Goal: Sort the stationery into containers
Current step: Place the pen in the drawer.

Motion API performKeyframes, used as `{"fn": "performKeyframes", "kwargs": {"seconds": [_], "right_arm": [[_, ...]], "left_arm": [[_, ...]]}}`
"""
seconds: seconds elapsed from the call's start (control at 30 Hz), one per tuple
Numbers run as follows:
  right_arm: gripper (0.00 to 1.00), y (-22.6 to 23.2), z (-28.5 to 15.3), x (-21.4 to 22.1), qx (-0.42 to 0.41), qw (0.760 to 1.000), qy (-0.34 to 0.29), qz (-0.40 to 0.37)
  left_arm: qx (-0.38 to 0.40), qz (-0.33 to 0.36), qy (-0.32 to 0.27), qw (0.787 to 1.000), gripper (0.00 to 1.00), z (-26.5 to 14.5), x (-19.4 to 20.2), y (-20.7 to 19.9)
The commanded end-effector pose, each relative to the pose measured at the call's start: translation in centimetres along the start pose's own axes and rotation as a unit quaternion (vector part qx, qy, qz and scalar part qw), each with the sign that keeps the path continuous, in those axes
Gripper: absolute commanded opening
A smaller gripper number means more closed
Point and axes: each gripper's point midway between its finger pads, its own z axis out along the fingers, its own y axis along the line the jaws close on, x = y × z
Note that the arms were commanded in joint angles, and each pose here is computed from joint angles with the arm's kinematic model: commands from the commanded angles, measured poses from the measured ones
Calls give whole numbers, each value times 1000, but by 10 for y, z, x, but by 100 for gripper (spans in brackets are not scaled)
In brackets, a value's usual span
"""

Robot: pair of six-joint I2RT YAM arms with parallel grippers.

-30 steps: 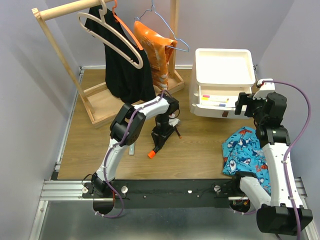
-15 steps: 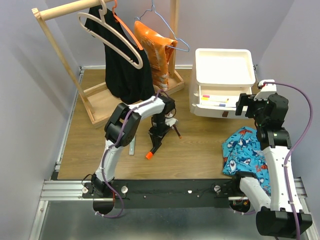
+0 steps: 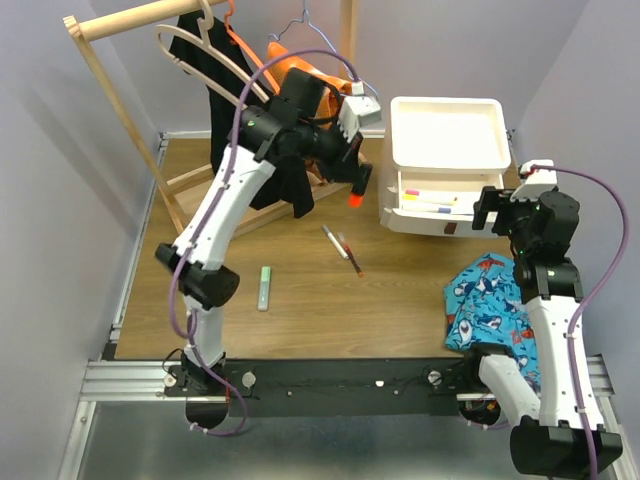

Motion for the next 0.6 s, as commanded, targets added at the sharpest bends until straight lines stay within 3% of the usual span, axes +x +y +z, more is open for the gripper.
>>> {"fn": "performKeyframes", "kwargs": {"seconds": [0.0, 0.03, 0.07, 0.17, 0.33, 0.57], "right_arm": [[99, -3, 5, 0, 6, 1000, -6, 17], [99, -2, 8, 1, 4, 1000, -1, 19], [99, -1, 8, -2, 1, 1000, -4, 20], [99, -3, 11, -7, 2, 1000, -6, 15], [99, -4, 10, -11, 4, 1000, -8, 14], [99, -5, 3, -9, 10, 1000, -5, 14]], "left_arm": [[43, 83, -151, 984, 0, -16, -68, -29], [33, 120, -206, 971, 0, -17, -96, -25], [38, 119, -219, 968, 0, -14, -103, -27], [45, 127, -249, 959, 0, -3, -134, -27], [32, 130, -274, 952, 0, 44, -152, -7], [7, 139, -219, 966, 0, 105, -122, 15]]}}
